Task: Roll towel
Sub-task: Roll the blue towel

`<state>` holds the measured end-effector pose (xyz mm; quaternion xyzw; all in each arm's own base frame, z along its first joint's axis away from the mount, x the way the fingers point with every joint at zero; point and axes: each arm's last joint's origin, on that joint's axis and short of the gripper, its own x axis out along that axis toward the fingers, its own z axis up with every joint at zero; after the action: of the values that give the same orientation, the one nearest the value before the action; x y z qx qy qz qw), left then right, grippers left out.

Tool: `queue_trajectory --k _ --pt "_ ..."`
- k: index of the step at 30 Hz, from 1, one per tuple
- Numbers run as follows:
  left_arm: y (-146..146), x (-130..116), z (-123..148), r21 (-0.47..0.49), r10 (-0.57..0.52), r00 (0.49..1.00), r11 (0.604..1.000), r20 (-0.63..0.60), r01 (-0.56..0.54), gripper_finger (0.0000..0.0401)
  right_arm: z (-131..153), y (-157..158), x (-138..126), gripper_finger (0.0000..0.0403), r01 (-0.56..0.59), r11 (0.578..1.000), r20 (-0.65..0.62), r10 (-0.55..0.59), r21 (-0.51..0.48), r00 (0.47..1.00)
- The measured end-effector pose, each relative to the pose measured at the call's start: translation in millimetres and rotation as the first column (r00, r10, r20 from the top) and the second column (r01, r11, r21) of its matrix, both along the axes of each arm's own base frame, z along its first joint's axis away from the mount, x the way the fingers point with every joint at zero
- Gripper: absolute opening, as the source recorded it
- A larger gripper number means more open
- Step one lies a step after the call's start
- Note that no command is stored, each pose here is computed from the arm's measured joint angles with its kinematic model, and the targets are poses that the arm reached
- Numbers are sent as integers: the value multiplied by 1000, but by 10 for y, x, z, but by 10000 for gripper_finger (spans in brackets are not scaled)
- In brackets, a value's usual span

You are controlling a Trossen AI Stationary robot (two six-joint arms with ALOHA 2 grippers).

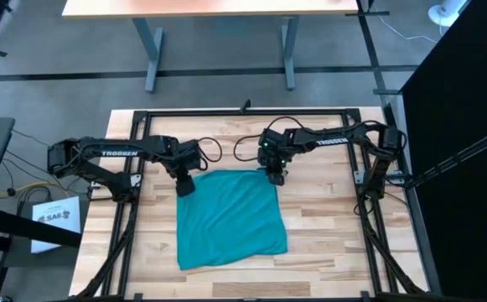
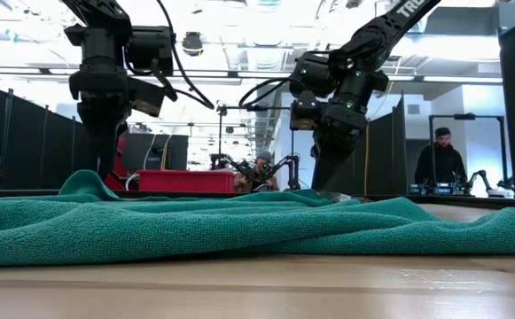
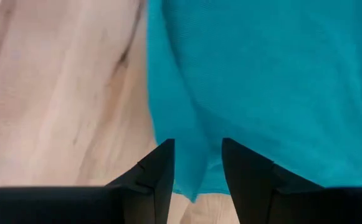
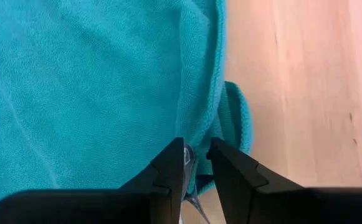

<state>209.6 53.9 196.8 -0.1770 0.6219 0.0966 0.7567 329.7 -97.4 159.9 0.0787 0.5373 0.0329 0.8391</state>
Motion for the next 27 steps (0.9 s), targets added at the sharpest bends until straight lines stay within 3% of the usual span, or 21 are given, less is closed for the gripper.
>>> queue_trajectory --k 6,12,27 --pt "-94 21 -1 13 -43 999 999 -5 43 118 1 -4 0 68 1 1000 2 -1 0 1000" --pt "-118 -4 -15 89 -64 996 994 -64 70 118 6 -7 13 68 8 1000 15 -8 -1 1000" --pt "-129 2 -41 39 -64 995 997 -73 67 118 7 -8 15 68 9 1000 17 -9 -2 1000"
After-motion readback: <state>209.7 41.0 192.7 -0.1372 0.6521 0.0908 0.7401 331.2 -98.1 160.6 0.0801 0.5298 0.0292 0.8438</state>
